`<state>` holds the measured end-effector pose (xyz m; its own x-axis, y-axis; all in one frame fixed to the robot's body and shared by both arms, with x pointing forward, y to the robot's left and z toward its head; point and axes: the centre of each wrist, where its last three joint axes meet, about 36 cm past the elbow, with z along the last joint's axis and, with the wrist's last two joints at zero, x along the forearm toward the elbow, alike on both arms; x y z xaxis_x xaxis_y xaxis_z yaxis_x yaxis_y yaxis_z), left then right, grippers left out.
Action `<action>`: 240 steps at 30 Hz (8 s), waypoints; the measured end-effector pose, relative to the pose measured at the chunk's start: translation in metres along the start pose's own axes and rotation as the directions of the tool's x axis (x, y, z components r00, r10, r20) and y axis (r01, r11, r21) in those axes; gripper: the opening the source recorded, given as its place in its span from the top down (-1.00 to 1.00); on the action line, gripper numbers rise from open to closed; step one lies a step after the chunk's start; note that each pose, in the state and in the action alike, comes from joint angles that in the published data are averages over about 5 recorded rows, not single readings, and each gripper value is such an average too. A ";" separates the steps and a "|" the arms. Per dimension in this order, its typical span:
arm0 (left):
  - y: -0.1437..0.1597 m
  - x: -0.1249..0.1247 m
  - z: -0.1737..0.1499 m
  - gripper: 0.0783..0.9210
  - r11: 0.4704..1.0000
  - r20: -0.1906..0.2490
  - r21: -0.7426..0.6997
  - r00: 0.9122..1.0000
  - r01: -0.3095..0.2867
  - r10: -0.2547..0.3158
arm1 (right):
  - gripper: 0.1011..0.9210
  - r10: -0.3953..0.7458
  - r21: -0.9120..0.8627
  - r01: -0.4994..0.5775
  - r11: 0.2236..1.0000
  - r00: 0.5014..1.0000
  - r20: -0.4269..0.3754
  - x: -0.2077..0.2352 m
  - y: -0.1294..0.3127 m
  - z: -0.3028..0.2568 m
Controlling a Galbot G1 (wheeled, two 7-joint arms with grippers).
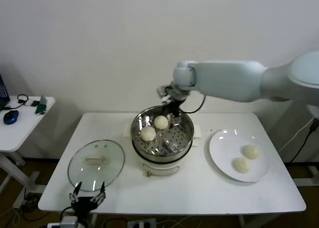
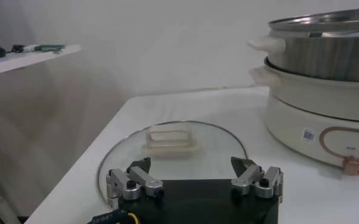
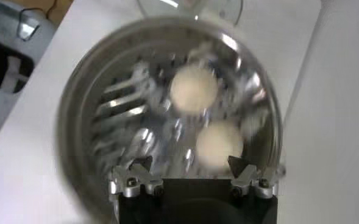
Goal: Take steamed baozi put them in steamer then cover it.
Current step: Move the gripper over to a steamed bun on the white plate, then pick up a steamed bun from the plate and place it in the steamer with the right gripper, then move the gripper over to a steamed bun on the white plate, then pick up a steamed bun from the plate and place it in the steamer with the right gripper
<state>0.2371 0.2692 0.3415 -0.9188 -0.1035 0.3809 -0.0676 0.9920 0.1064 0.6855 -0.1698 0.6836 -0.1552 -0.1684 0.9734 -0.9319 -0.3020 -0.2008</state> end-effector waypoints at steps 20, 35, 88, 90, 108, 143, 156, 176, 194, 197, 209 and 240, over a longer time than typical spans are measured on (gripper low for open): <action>0.004 0.002 -0.002 -0.77 1.000 0.001 -0.004 1.000 0.008 -0.008 | -0.76 -0.107 -0.226 0.085 0.970 0.990 -0.090 -0.062 0.138 0.199; 0.004 0.004 0.001 -0.77 1.000 -0.004 0.001 1.000 0.017 -0.017 | -0.76 -0.132 -0.256 0.100 0.961 0.985 -0.112 -0.126 0.180 0.222; 0.002 0.001 -0.002 -0.77 0.999 -0.003 0.003 0.999 0.039 -0.039 | -0.42 0.098 0.234 -0.082 0.969 0.993 -0.060 0.049 0.045 0.119; 0.001 0.001 -0.003 -0.77 0.999 -0.001 0.004 0.999 0.042 -0.042 | -0.41 0.121 0.307 -0.101 0.946 0.992 -0.046 0.070 0.033 0.094; 0.009 0.001 -0.008 -0.77 0.998 0.009 -0.003 0.998 0.067 -0.067 | -0.43 0.039 0.840 0.003 0.543 0.999 -0.030 0.018 0.014 -0.112; 0.009 0.002 -0.009 -0.77 0.998 0.011 -0.003 0.998 0.069 -0.069 | -0.76 -0.025 0.870 0.027 0.492 1.000 -0.016 -0.057 0.005 -0.109; 0.008 -0.002 -0.010 -0.77 0.999 0.011 -0.009 0.999 0.053 -0.052 | -0.76 0.023 0.435 -0.006 0.901 0.999 -0.034 0.033 0.010 0.055; 0.010 0.005 -0.012 -0.77 0.998 0.013 -0.020 0.998 0.054 -0.053 | -0.76 -0.045 -0.130 0.031 0.991 0.993 -0.106 -0.054 0.132 0.274; 0.014 0.014 -0.003 -0.77 0.997 -0.007 -0.025 0.997 0.073 -0.073 | -0.76 -0.054 -0.237 0.020 0.971 0.989 -0.136 -0.139 0.167 0.318; 0.014 0.014 -0.003 -0.77 0.997 -0.007 -0.024 0.997 0.073 -0.073 | -0.76 -0.052 -0.246 0.017 0.969 0.990 -0.135 -0.148 0.168 0.319; 0.014 0.014 -0.001 -0.77 0.997 -0.006 -0.022 0.997 0.076 -0.076 | -0.56 -0.026 -0.272 -0.011 0.962 0.991 -0.133 -0.162 0.170 0.326; 0.019 0.015 -0.005 -0.77 0.996 -0.009 -0.004 0.996 0.087 -0.087 | -0.39 0.220 -0.122 -0.207 0.971 0.971 0.097 0.078 0.048 0.118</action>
<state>0.2236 0.2861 0.3539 -0.9059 -0.1897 0.3787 -0.1455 0.9791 0.1422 0.6671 -0.3080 0.7369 -0.3235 -0.3210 0.8901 -0.9123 -0.1439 -0.3834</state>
